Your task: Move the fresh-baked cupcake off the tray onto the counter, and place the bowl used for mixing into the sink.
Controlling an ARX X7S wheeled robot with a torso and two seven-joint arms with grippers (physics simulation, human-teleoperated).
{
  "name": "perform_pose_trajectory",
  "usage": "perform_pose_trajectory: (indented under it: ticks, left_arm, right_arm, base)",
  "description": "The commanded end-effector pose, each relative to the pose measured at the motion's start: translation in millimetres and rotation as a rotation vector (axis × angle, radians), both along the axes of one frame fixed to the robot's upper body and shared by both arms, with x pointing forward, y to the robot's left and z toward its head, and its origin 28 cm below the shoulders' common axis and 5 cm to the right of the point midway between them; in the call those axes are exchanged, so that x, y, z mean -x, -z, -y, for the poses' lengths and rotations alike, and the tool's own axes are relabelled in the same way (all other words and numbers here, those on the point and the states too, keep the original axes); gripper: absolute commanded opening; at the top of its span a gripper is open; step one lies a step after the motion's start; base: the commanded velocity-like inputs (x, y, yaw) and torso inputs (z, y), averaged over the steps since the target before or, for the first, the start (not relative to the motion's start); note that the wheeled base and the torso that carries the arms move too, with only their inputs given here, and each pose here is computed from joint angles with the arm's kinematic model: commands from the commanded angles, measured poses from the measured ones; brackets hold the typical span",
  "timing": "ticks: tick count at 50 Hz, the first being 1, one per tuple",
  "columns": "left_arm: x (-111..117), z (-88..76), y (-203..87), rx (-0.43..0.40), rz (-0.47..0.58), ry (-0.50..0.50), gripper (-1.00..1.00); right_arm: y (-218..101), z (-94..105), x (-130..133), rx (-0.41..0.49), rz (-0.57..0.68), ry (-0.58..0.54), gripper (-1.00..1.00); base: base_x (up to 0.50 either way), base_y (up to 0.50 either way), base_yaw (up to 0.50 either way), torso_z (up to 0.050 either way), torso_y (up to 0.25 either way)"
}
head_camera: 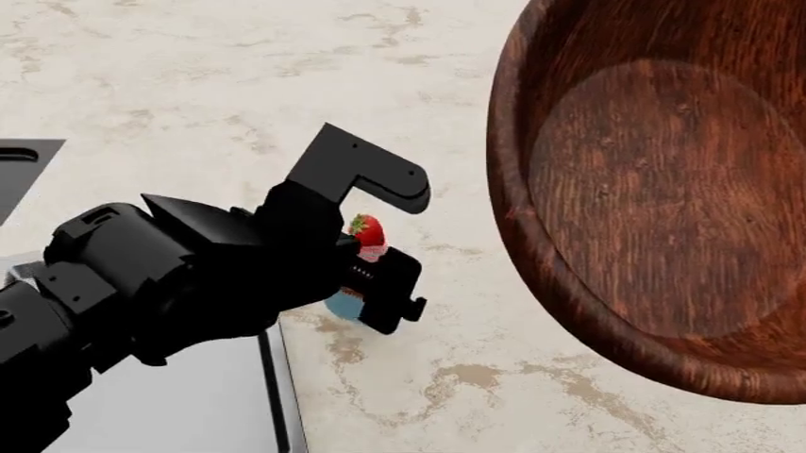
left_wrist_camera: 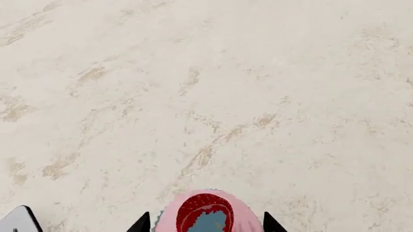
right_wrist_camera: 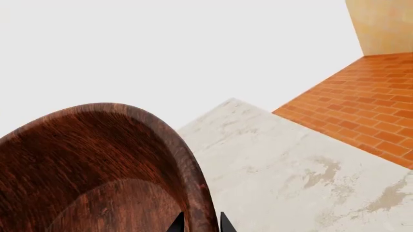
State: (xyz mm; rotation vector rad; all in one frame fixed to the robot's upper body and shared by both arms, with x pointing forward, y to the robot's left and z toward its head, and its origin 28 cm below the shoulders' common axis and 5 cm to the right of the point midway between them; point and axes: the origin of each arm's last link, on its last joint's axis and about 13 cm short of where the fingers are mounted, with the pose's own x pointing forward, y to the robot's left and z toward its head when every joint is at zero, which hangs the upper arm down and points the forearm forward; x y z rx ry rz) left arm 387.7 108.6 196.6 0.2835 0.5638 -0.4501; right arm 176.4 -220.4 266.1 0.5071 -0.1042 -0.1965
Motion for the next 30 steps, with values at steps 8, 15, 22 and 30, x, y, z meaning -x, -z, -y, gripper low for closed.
perform_pose_trajectory:
  ticks: [8,15,22,30]
  left_arm:
    - [3,15.5,-28,0.117,0.045,0.023,1.00]
    - [14,24.3,-124,0.239,0.278,0.077,1.00]
    - [49,12.4,-183,0.273,0.471,0.077,1.00]
    - [75,-3.3,-234,0.344,0.629,0.033,1.00]
  right_arm:
    - [-6,0.7,-1,0.005,0.022,-0.013,-1.00]
    - [-7,-2.4,2,0.009,0.027,-0.020,-1.00]
    - [-7,-2.3,3,0.004,0.036,-0.025,-1.00]
    - [-8,-2.0,7,0.007,0.046,-0.027,-1.00]
  base:
    - [0.00,0.00,0.00,0.000,0.000]
    - [0.00,0.00,0.00,0.000,0.000]
    - [0.00,0.00,0.00,0.000,0.000]
    - [0.00,0.00,0.00,0.000,0.000]
